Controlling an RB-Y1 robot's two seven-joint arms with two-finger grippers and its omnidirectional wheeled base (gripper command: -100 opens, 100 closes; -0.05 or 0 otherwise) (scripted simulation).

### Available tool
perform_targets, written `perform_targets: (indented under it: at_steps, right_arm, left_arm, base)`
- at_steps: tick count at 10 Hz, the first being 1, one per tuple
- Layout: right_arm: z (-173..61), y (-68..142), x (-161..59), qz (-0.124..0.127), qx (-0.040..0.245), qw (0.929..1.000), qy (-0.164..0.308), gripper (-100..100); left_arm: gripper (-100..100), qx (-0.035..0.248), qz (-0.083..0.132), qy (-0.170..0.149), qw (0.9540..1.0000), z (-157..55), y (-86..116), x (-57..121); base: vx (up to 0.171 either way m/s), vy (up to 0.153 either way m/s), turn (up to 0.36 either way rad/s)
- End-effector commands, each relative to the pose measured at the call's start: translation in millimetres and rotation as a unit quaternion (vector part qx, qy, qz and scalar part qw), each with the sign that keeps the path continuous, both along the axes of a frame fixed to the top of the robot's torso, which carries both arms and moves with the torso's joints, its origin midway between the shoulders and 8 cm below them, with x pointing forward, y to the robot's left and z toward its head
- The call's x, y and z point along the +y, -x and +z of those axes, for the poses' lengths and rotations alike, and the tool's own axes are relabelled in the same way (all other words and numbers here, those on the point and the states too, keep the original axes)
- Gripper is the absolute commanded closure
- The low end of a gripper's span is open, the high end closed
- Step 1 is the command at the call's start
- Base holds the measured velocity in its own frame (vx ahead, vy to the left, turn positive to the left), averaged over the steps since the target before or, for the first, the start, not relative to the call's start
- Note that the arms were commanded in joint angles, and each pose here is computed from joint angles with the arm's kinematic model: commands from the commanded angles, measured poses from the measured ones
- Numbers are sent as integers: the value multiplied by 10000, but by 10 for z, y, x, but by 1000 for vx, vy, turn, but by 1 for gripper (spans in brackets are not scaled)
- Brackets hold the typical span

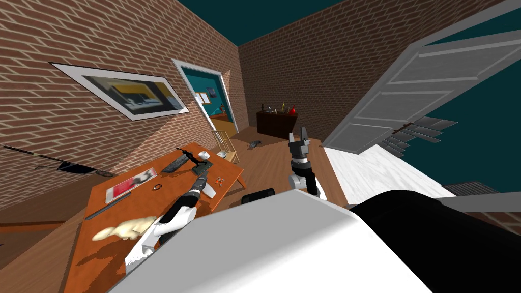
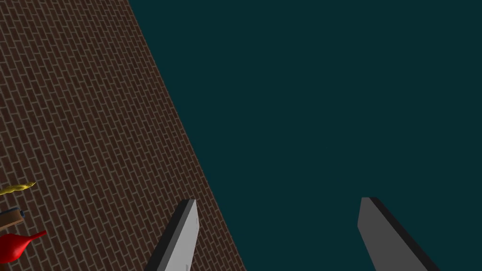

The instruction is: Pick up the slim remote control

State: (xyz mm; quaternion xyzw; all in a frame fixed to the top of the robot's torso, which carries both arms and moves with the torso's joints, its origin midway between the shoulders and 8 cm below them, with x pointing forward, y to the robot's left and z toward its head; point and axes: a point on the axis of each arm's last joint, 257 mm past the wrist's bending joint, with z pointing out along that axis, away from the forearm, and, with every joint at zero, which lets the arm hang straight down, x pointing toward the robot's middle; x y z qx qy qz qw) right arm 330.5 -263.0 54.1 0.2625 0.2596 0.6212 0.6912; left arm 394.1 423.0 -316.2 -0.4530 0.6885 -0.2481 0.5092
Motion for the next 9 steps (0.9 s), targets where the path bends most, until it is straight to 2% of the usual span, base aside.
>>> perform_targets:
  at_steps: [1,2,4,5,6,7,8,9]
  right_arm:
    - [0,0,0,0,0,10000,0,0]
    - [0,0,0,0,0,10000,0,0]
    - [0,0,0,0,0,10000,0,0]
    - [0,0,0,0,0,10000,0,0]
    - [0,0,0,0,0,10000,0,0]
    - [0,0,0,0,0,10000,0,0]
    - [0,0,0,0,0,10000,0,0]
    - [0,0,0,0,0,10000,0,0]
  left_arm:
    - [-100,430,65,-113,9990,-221,127,163]
    - [-100,458,72,-112,9989,-234,134,166]
    - [-100,1075,162,-274,9937,-541,293,424]
    - [-100,1150,180,-272,9928,-572,315,433]
    - [-100,1448,225,-334,9886,-709,402,551]
    - [-100,1478,232,-332,9882,-721,413,554]
    - [-100,1762,274,-381,9832,-846,500,662]
    - [-100,1793,281,-379,9827,-858,512,665]
  base:
    - [2,-5,-133]
    - [2,0,-91]
    - [0,1,-196]
    - [-1,12,-89]
    - [-1,10,-118]
    - [-2,10,-73]
    - [-2,10,-142]
    - [-2,12,-70]
